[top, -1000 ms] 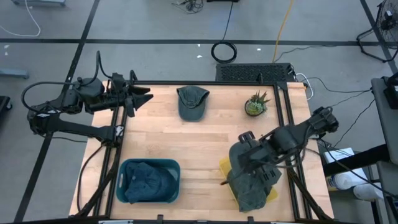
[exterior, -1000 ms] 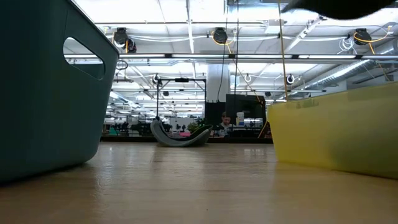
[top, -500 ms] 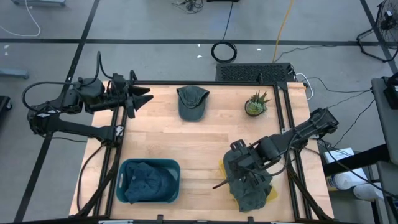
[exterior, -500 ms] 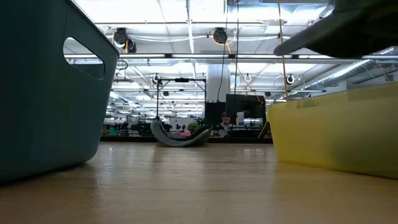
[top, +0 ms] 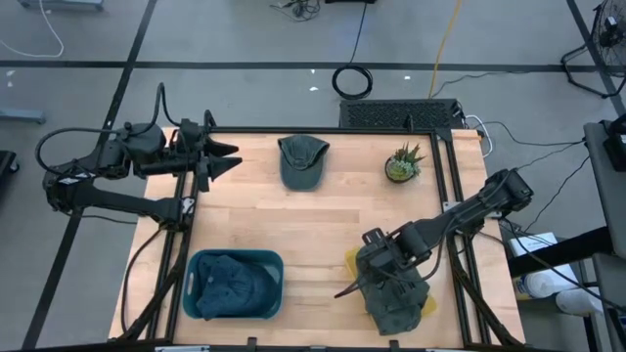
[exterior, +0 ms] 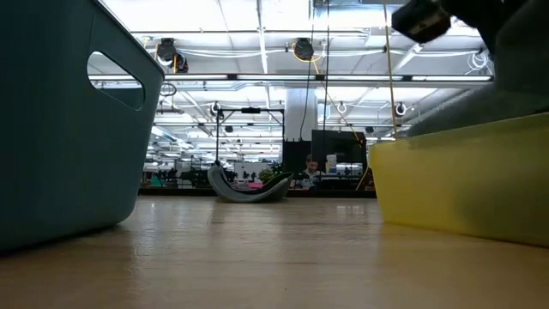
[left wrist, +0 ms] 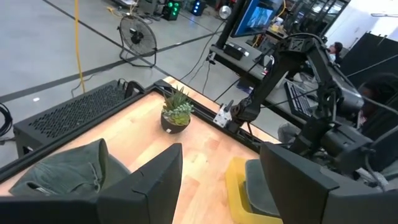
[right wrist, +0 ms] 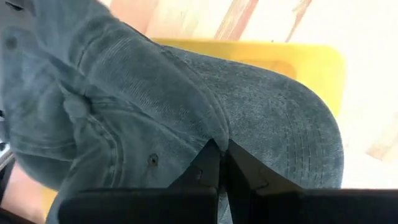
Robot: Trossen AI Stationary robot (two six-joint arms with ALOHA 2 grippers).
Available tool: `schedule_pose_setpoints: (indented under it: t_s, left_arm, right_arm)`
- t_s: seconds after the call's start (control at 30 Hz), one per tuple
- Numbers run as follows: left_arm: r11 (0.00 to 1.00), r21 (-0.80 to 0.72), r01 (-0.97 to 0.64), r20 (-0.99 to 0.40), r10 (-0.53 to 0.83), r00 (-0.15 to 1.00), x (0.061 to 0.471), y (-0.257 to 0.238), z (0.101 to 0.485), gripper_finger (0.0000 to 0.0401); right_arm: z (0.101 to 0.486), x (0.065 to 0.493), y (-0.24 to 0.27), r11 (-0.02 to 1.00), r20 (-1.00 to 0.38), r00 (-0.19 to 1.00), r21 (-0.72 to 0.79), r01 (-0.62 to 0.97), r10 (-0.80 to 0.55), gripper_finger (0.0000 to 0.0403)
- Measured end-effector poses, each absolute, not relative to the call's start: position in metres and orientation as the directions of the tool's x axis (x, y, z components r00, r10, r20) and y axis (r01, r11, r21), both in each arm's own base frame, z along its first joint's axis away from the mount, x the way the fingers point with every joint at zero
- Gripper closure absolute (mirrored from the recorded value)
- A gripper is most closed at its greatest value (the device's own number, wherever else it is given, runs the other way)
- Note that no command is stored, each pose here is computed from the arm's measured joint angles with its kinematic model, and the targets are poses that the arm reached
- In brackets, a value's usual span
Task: Pick & Place hat
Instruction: Put the right gray cap into the yellow bin
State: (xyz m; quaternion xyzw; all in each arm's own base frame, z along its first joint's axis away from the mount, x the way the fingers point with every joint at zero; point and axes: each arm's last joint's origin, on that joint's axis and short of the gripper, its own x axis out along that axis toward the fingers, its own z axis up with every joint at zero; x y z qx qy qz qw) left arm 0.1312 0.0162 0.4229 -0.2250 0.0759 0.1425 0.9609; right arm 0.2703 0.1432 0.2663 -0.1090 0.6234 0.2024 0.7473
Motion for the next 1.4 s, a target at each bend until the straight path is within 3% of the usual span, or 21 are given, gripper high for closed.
schedule_pose_setpoints:
  t_s: [0.5,1.03,1.2,1.4]
  left_arm:
    - [0.857,-0.404,-0.32,-0.236,0.24,0.942,0.131,0.016,0.42,0.0176]
    - [0.868,-0.383,-0.317,-0.236,0.24,0.942,0.131,0.016,0.42,0.0176]
    - [0.866,-0.386,-0.318,-0.235,0.24,0.942,0.131,0.016,0.42,0.0176]
    - [0.866,-0.386,-0.318,-0.236,0.24,0.942,0.131,0.016,0.42,0.0176]
  right_arm:
    - [0.203,0.262,0.138,0.884,-0.977,0.139,0.08,-0.461,0.161,0.0403]
    - [0.165,0.249,0.131,0.848,-0.976,0.159,0.044,-0.528,0.15,0.04]
    - [0.166,0.25,0.128,0.872,-0.973,0.169,0.056,-0.487,0.157,0.0373]
    - [0.18,0.25,0.119,0.876,-0.95,0.201,0.122,-0.466,0.239,0.0304]
